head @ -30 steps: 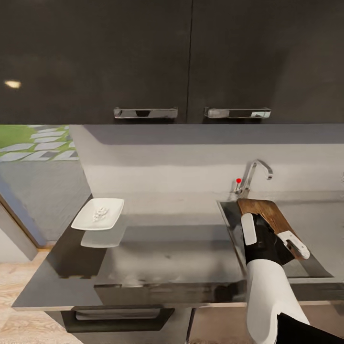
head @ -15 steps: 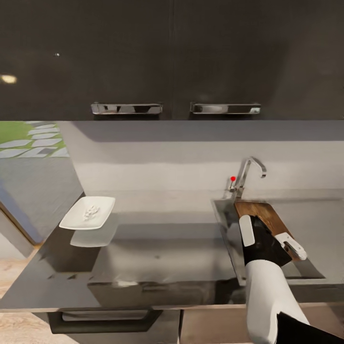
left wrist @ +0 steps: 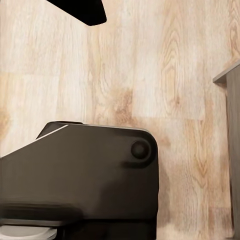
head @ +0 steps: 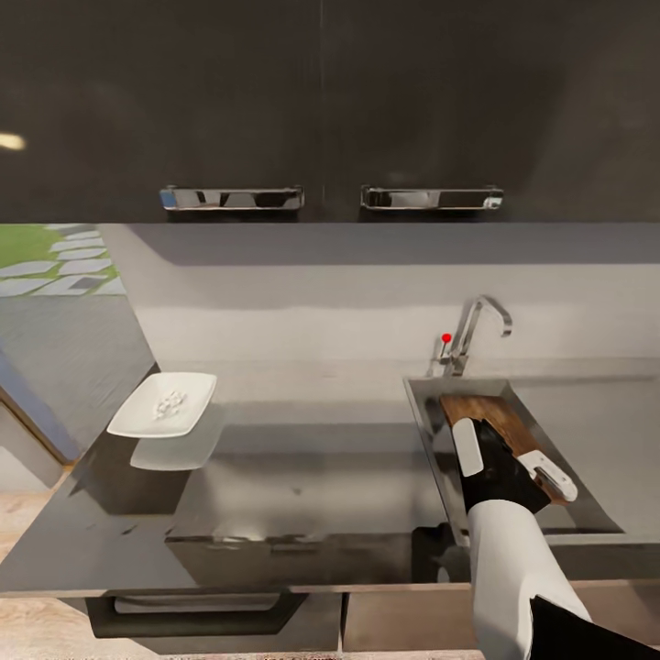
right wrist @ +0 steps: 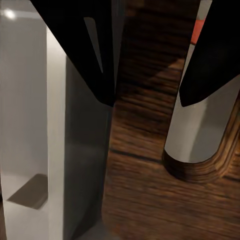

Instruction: In the kitchen, take the Vidalia onion out of the sink, dice it on the chopping board with the paring knife, put the diced onion into the bowl on the countertop, then place both the paring knife and the chopping board into the sink.

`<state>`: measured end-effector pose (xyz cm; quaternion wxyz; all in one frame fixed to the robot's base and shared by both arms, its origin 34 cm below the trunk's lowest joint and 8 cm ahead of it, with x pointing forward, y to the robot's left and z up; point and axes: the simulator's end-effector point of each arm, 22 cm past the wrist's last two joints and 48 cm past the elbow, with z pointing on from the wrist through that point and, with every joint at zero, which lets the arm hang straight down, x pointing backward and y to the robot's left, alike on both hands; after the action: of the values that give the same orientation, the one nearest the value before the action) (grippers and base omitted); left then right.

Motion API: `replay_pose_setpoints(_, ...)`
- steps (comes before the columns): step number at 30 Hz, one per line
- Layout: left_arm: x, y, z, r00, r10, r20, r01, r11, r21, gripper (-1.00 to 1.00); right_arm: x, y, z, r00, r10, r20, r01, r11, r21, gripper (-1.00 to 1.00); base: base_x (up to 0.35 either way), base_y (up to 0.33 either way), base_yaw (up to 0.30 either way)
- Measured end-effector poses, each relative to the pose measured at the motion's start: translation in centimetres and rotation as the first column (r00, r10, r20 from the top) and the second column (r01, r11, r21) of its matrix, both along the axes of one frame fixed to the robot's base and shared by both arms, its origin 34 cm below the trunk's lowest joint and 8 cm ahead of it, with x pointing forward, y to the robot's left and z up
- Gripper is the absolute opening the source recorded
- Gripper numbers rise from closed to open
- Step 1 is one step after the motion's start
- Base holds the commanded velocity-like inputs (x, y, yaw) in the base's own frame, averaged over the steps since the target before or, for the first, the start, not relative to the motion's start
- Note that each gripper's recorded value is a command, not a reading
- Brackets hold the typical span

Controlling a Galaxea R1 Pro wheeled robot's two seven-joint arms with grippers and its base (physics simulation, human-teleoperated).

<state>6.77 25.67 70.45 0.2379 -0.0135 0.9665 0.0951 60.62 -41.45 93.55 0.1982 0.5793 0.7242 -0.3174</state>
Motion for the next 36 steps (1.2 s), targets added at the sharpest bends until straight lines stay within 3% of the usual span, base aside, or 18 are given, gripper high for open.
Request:
replay_pose_setpoints(11,-0.5,0.0,0.1,1.000,0.000,-0.018,0.000,1.000,0.000,1.00,-0.3,0.5,-1.6,0.999,0.012,-0.036,-0.011,1.000,0.011,-1.00,0.121,-0.008,0.000)
replay_pose_setpoints(15,-0.7,0.0,0.1,1.000,0.000,-0.024,0.000,1.000,0.000,1.00,0.1,1.2,-3.5,0.999,0.031,-0.015,-0.030,0.999,0.024,-1.00,0.017,-0.002,0.000)
replay_pose_setpoints(16,-0.8,0.0,0.1,1.000,0.000,-0.027,0.000,1.000,0.001,1.00,-0.2,0.3,-4.7,0.999,0.026,-0.019,-0.026,1.000,0.012,-1.00,0.001,0.000,0.000)
replay_pose_setpoints(36,-1.8,0.0,0.3,0.998,0.000,-0.059,0.000,1.000,0.001,1.00,-0.7,0.1,-6.6,0.998,0.028,-0.047,-0.027,1.000,0.007,-1.00,0.000,-0.034,0.000)
